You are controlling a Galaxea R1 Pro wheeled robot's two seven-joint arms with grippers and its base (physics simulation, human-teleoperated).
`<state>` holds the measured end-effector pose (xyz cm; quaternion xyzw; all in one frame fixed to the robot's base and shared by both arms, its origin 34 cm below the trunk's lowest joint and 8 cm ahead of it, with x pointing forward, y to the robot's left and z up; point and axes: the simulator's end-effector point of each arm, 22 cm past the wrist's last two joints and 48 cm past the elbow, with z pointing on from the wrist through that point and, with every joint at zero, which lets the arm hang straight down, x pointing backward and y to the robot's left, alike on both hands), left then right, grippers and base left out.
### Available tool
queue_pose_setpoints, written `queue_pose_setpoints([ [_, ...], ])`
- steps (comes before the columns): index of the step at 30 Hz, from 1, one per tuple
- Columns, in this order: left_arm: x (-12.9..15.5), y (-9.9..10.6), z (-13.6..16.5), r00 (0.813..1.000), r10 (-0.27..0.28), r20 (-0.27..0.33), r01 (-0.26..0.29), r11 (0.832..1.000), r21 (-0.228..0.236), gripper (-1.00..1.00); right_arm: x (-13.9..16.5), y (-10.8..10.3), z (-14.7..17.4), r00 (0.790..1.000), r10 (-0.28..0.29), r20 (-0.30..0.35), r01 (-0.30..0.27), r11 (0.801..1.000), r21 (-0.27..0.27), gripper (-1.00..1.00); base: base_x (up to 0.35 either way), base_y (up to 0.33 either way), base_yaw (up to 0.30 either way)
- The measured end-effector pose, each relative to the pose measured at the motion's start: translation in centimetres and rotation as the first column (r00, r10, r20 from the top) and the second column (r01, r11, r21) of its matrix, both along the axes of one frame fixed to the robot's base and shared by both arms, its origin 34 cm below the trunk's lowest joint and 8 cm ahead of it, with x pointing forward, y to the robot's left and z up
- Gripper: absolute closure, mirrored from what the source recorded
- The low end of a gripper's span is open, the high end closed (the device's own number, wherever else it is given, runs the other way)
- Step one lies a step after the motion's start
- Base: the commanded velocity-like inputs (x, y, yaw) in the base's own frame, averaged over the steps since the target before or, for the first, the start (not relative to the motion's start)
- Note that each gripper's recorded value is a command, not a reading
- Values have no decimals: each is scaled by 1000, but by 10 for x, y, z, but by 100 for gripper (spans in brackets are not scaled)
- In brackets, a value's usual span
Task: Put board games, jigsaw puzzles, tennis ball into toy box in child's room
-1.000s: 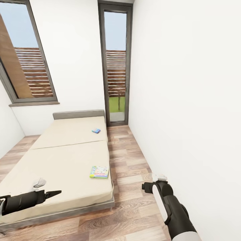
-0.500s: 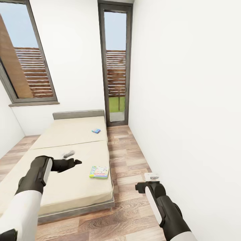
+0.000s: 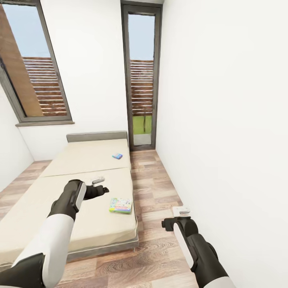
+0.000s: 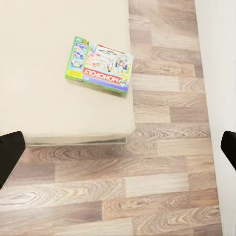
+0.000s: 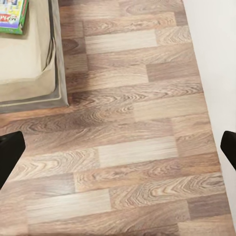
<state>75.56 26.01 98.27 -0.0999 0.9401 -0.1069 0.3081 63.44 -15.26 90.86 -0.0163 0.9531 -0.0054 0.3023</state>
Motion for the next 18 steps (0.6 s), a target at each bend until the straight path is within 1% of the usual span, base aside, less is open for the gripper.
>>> queue_pose_setpoints([
  [4,3,-1,1,1000,2,16,-2,1000,5,-100,0,0,0,1000,0,0,0,1000,-1,-100,0,-7,258],
  [7,4,-1,2,1000,3,22,-3,1000,6,-100,0,1,0,1000,1,0,-1,1000,-1,-100,0,-118,281],
  [16,5,0,2,1000,5,28,-6,1000,11,-100,0,0,0,1000,1,0,-1,1000,-3,-100,0,-265,288],
  [18,5,0,2,1000,5,29,-5,1000,12,-100,0,-1,0,1000,0,-1,0,1000,-3,-100,0,-296,171],
])
